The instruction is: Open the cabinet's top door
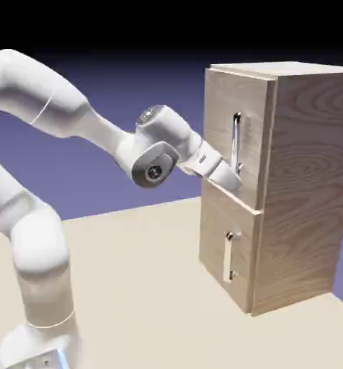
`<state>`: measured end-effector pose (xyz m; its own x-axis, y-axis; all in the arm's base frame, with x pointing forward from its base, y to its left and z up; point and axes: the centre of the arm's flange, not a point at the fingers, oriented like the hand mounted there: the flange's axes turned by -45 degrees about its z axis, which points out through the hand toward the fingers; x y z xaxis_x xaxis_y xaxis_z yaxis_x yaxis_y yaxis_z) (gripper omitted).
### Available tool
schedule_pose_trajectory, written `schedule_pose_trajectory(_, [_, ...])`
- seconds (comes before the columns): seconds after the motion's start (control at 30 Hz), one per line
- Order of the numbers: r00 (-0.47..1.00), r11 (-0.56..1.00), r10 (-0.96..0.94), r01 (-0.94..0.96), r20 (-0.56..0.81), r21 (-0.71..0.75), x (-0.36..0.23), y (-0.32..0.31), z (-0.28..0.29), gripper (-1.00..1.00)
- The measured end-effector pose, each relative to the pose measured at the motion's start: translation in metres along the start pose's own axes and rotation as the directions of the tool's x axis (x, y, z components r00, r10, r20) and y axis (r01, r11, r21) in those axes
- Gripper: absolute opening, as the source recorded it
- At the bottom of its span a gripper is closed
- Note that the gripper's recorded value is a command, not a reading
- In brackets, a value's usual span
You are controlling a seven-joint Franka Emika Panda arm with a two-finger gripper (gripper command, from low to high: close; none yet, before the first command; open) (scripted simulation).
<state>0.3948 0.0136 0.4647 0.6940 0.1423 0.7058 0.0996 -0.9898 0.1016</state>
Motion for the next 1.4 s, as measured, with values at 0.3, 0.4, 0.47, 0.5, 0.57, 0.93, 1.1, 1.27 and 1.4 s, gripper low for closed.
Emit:
schedule_pose_trajectory(0.3, [0.912,0.910,-0.408,0.403,-0.034,-0.097,0.045,0.013,-0.050,0.00])
schedule_pose_trajectory(0.4, [0.907,0.910,-0.407,0.393,-0.106,-0.133,0.072,0.021,-0.084,0.00])
schedule_pose_trajectory(0.47, [0.874,0.877,-0.472,0.453,-0.115,-0.162,0.075,0.023,-0.093,0.00])
schedule_pose_trajectory(0.5, [0.856,0.859,-0.504,0.481,-0.119,-0.178,0.077,0.024,-0.098,0.00])
schedule_pose_trajectory(0.57, [0.817,0.820,-0.563,0.533,-0.124,-0.210,0.080,0.026,-0.107,0.00])
schedule_pose_trajectory(0.93, [0.576,0.558,-0.813,0.726,-0.087,-0.403,0.088,0.053,-0.143,0.00])
schedule_pose_trajectory(1.1, [0.466,0.423,-0.884,0.765,-0.037,-0.485,0.088,0.071,-0.150,0.00])
schedule_pose_trajectory(1.27, [0.211,0.123,-0.971,0.848,0.115,-0.515,0.070,0.063,-0.136,0.00])
schedule_pose_trajectory(1.4, [-0.020,-0.144,-0.969,0.854,0.245,-0.500,0.054,0.054,-0.124,0.00])
